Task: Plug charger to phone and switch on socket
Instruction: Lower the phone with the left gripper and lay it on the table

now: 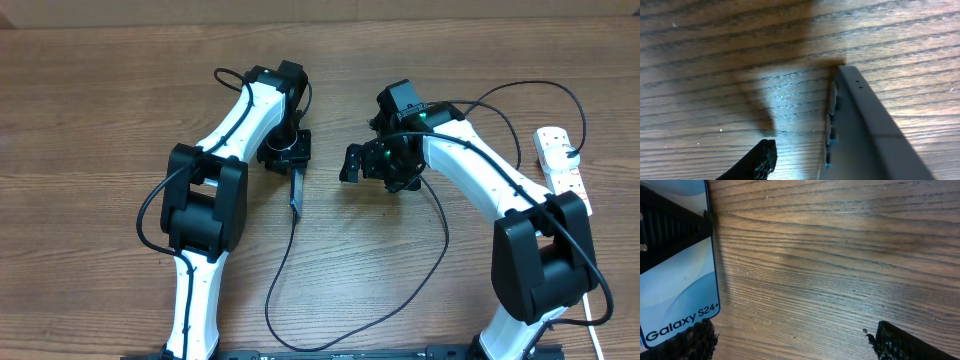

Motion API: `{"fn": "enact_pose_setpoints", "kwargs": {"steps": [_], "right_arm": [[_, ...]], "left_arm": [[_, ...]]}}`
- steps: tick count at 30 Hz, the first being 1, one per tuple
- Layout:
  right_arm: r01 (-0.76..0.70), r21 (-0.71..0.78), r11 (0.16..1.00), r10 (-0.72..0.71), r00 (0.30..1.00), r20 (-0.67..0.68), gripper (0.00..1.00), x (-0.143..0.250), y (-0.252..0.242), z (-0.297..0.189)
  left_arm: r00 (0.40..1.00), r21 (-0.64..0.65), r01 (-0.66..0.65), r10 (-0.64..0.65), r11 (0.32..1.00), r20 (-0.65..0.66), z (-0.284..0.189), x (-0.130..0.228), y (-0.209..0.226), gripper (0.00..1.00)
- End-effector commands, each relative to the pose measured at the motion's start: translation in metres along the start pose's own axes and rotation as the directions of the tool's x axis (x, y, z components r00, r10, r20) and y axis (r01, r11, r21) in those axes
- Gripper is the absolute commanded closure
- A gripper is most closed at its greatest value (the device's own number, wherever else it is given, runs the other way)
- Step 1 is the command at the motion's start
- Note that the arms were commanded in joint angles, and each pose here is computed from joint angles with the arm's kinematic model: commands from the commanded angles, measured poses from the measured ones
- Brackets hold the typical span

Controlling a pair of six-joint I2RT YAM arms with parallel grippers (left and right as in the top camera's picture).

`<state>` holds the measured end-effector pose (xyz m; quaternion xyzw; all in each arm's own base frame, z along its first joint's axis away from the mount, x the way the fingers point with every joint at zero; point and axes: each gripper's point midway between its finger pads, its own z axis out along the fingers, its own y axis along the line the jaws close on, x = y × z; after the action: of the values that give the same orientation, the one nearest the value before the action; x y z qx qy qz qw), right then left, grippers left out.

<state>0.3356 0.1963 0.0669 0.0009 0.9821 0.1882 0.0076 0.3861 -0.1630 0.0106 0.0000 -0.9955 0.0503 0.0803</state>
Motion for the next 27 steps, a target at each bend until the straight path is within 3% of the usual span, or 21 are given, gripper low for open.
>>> {"fn": "enact_pose_setpoints", "kwargs": {"steps": [1, 4, 6, 9, 11, 14, 17, 20, 24, 27], "right_arm": [[0.002, 0.003, 1.0, -0.002, 1.0, 0.02, 0.0, -0.004, -0.001, -0.005], [-0.001, -0.007, 1.0, 0.001, 1.0, 0.015, 0.0, -0.003, 0.001, -0.005], [0.001, -0.028, 1.0, -0.001, 1.0, 0.005, 0.0, -0.001, 0.005, -0.005], [0.007, -0.042, 0.999, -0.007, 1.0, -0.003, 0.0, 0.001, 0.009, -0.004], [0.012, -0.043, 0.999, -0.012, 1.0, -0.004, 0.0, 0.002, 0.011, -0.004], [0.013, -0.042, 0.999, -0.013, 1.0, -0.005, 0.0, 0.002, 0.011, -0.003], [0.013, -0.042, 0.999, -0.013, 1.0, -0.005, 0.0, 0.002, 0.011, -0.003], [0.013, -0.042, 0.999, -0.013, 1.0, -0.005, 0.0, 0.002, 0.011, -0.003], [0.013, -0.042, 0.999, -0.014, 1.0, -0.005, 0.0, 0.002, 0.011, -0.003], [0.013, -0.042, 0.999, -0.014, 1.0, -0.005, 0.0, 0.002, 0.011, -0.003]], "left_arm": [[1.0, 0.002, 0.006, -0.006, 1.0, 0.013, -0.005, -0.002, -0.002, 0.71], [1.0, 0.003, 0.006, -0.006, 1.0, 0.014, -0.005, -0.002, -0.002, 0.89], [1.0, 0.003, 0.006, -0.006, 1.0, 0.015, -0.005, -0.002, -0.002, 0.95], [1.0, 0.007, 0.006, -0.006, 1.0, 0.014, -0.005, -0.002, -0.003, 0.96], [1.0, 0.006, 0.006, -0.006, 1.0, 0.014, -0.005, -0.002, -0.003, 0.95], [1.0, 0.006, 0.006, -0.006, 1.0, 0.014, -0.005, -0.002, -0.003, 0.75], [1.0, 0.006, 0.006, -0.006, 1.0, 0.014, -0.005, -0.002, -0.003, 0.67], [1.0, 0.005, 0.006, -0.006, 1.0, 0.012, -0.005, -0.002, -0.002, 0.67], [1.0, 0.004, 0.006, -0.006, 1.0, 0.009, -0.005, -0.001, -0.002, 0.76], [1.0, 0.004, 0.005, -0.005, 1.0, 0.009, -0.005, -0.001, -0.002, 0.69]]}}
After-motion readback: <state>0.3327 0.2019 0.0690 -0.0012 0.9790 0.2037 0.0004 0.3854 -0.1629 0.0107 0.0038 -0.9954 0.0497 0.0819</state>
